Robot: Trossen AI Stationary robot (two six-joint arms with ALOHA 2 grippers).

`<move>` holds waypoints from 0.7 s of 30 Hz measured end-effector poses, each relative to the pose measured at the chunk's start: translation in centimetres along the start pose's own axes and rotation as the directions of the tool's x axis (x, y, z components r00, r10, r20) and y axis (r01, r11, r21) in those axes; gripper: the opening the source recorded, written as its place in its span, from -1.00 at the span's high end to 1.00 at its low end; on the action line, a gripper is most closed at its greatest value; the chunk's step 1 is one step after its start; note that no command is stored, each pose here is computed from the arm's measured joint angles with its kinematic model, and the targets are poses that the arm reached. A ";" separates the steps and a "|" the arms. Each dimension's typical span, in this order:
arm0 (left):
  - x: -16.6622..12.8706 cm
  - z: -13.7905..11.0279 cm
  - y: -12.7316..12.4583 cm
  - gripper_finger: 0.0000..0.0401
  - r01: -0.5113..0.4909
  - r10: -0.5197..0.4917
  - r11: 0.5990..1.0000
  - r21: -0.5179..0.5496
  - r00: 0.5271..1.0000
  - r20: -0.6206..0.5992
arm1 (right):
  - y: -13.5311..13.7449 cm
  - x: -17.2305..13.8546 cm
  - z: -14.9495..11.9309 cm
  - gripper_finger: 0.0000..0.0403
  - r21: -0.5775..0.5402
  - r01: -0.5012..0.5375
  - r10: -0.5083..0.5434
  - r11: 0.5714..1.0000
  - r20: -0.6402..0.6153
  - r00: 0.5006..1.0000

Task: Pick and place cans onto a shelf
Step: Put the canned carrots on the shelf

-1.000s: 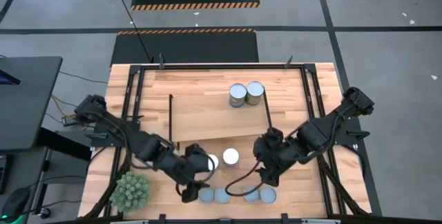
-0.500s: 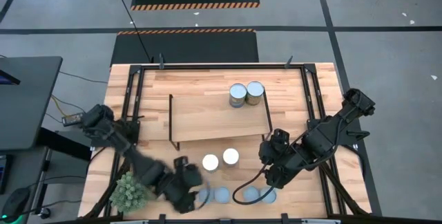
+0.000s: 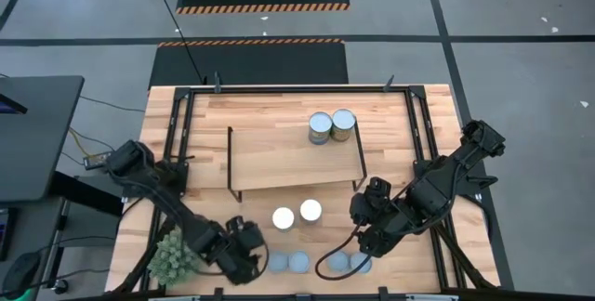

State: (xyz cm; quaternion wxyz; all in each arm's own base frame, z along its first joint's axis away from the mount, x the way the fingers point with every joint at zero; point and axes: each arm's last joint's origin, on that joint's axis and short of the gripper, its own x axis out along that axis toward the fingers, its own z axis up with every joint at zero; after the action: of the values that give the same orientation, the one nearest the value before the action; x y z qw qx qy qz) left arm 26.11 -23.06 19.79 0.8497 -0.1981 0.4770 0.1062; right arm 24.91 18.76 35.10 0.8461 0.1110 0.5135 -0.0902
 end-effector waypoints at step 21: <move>1.2 5.1 2.7 -0.99 -0.102 0.100 0.991 0.088 0.995 0.022 | 0.5 0.0 0.4 -0.87 -0.013 -0.049 0.050 0.999 0.040 0.998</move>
State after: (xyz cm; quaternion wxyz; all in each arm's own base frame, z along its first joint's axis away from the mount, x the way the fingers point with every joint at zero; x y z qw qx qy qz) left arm 29.62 -18.41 20.50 0.8555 -0.1347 0.4830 0.1294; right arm 25.39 19.11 35.36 0.8589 0.1169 0.4939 -0.0683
